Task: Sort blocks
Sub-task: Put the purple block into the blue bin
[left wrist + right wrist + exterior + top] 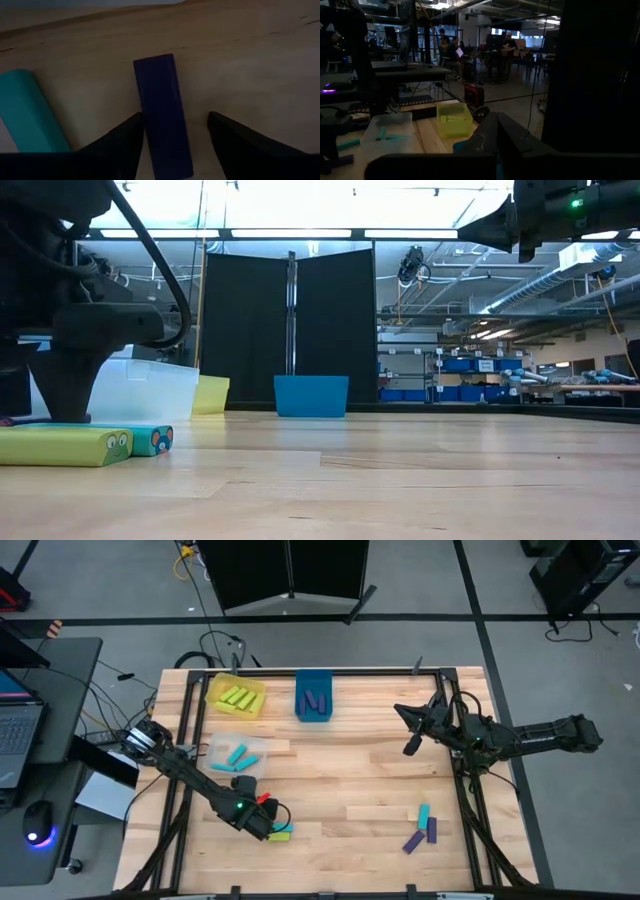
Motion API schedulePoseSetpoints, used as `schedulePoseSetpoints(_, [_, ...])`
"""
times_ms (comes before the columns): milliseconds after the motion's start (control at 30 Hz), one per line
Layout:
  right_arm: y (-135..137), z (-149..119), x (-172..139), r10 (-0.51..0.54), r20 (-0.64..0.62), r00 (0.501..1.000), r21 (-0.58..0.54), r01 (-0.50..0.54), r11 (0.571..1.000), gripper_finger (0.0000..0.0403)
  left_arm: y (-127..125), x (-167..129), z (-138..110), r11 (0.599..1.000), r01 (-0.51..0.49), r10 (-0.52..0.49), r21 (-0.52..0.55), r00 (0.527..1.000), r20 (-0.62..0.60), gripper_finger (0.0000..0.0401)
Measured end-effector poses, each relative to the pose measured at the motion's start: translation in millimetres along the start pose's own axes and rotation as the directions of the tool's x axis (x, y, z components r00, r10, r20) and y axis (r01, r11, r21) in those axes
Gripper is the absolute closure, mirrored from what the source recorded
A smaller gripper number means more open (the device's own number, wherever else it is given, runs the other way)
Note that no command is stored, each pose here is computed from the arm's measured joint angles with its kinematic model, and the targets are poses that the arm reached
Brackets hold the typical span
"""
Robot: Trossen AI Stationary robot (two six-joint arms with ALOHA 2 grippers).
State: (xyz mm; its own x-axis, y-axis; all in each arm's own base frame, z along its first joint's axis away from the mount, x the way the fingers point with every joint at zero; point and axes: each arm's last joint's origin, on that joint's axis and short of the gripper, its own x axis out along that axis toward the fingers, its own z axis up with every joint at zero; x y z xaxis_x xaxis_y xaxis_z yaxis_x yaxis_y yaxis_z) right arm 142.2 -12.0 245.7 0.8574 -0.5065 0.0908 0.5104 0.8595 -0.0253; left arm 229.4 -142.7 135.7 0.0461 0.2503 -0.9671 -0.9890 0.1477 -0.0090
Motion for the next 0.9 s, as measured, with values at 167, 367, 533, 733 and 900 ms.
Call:
schedulePoseSetpoints(167, [0, 0, 0, 0.0, 0.0, 1.0, 0.0, 0.0, 1.0, 0.039, -1, 0, 0, 1.0, 0.01, -0.01, 0.024, 1.0, -0.002, 0.0219])
schedulePoseSetpoints(367, [0, 0, 0, 0.0, 0.0, 1.0, 0.0, 0.0, 1.0, 0.0389, -2, 0, 0, 0.997, 0.019, -0.019, 0.074, 1.0, 0.005, 0.0294])
schedulePoseSetpoints(533, [0, 0, 0, 0.0, 0.0, 1.0, -0.001, 0.0, 1.0, 0.039, -3, -1, 0, 0.994, 0.021, -0.022, 0.106, 1.0, 0.013, 0.0295])
schedulePoseSetpoints(733, [0, 0, 0, -0.001, 0.003, 1.0, 0.001, 0.001, 1.0, 0.039, -19, -24, -2, 0.982, 0.077, -0.087, 0.175, 0.995, 0.049, 0.0295])
schedulePoseSetpoints(900, [0, 1, 0, -0.002, 0.012, 1.0, 0.007, 0.002, 1.0, 0.039, -34, -50, 3, 0.969, 0.118, -0.142, 0.216, 0.985, 0.101, 0.0295])
